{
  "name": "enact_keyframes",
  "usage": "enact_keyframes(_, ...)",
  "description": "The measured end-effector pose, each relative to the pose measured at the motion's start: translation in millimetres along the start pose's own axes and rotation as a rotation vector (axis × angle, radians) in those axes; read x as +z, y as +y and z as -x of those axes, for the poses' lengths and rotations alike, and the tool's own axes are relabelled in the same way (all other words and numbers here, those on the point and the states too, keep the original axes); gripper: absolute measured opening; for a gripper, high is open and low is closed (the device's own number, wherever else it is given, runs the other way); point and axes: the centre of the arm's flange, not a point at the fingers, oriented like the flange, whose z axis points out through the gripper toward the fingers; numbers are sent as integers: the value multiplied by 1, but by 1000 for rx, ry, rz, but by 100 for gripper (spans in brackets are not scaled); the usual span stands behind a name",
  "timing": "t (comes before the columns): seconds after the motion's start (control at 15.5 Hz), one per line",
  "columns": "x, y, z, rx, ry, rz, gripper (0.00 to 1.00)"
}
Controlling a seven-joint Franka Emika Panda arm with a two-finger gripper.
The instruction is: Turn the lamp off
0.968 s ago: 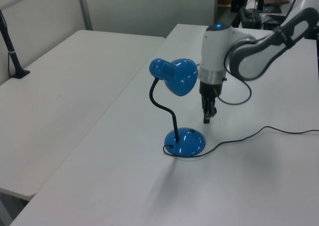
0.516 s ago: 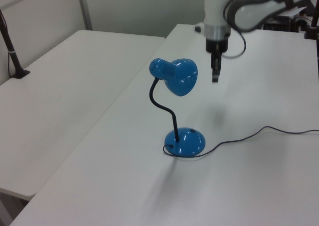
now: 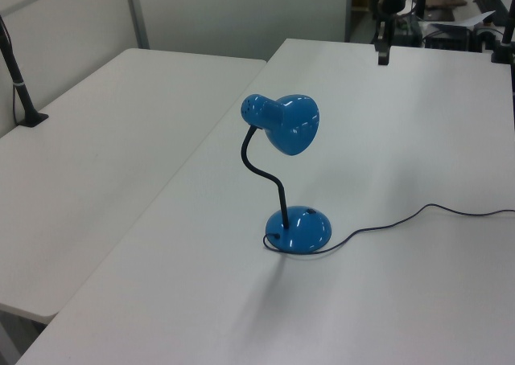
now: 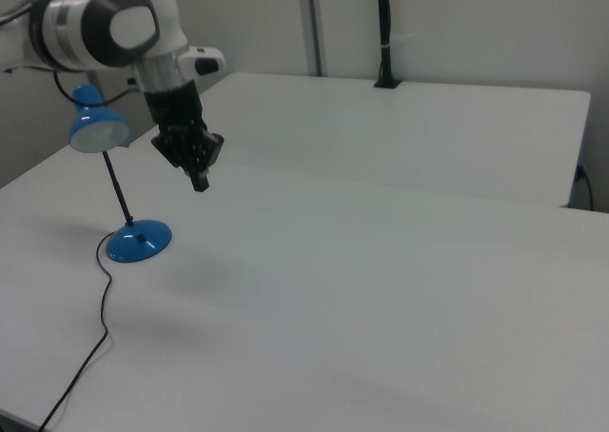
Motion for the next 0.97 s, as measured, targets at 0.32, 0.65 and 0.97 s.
enact_keyframes(0.32,-22,-3,5,100,4,16,31)
enact_keyframes(0.65,-25,-3,6,102,10,14,81)
enact_keyframes(0.97,-35,6,5,119,31,13,100)
